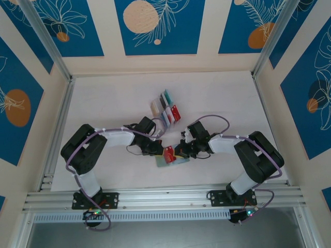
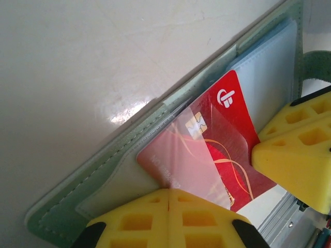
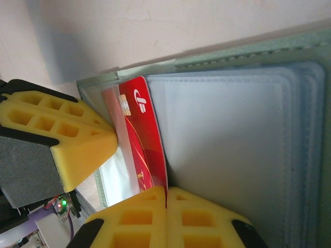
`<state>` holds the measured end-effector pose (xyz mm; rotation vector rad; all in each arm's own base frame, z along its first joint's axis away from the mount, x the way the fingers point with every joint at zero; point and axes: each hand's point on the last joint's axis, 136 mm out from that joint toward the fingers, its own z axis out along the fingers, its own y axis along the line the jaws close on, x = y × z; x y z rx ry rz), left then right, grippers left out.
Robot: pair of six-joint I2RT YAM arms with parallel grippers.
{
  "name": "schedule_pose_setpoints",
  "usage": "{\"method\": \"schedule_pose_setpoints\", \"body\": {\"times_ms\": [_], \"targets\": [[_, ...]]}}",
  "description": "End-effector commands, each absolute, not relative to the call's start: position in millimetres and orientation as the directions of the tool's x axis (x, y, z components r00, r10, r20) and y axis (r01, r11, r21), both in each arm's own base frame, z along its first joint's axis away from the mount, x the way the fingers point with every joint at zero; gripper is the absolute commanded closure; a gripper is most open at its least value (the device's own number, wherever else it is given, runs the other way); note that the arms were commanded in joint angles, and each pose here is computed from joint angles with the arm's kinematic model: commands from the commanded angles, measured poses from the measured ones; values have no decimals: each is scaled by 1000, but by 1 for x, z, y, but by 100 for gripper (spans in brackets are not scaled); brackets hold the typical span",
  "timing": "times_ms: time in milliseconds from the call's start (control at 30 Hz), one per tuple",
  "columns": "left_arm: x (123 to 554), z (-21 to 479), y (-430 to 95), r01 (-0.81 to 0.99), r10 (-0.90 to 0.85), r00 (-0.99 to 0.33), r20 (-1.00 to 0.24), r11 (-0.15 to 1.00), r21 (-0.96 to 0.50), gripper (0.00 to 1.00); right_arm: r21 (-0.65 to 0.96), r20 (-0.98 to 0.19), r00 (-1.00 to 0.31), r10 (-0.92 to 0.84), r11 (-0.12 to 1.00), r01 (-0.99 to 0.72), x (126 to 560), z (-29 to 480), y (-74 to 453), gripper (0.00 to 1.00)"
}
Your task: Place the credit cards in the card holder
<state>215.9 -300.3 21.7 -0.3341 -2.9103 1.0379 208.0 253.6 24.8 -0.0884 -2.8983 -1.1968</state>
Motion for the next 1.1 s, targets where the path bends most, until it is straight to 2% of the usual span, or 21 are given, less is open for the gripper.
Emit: {"method": "schedule_pose_setpoints", "body": {"times_ms": [0, 133, 300, 1067], "targets": [[201, 19, -293, 133, 191, -981, 24, 762, -634, 98, 673, 27, -997, 73, 736, 72, 208, 11, 251, 100], [208, 37, -293, 123, 164, -986, -3, 731, -671, 96, 660, 26, -997, 69, 748, 69, 207, 9, 248, 100], [205, 44, -279, 127, 148, -989, -22, 748, -652, 100, 654, 26, -997, 67, 754, 67, 206, 8, 247, 100], [185, -4, -265, 111, 164, -986, 40, 806, -581, 100, 670, 18, -1000, 11, 742, 20, 200, 13, 267, 98]]}}
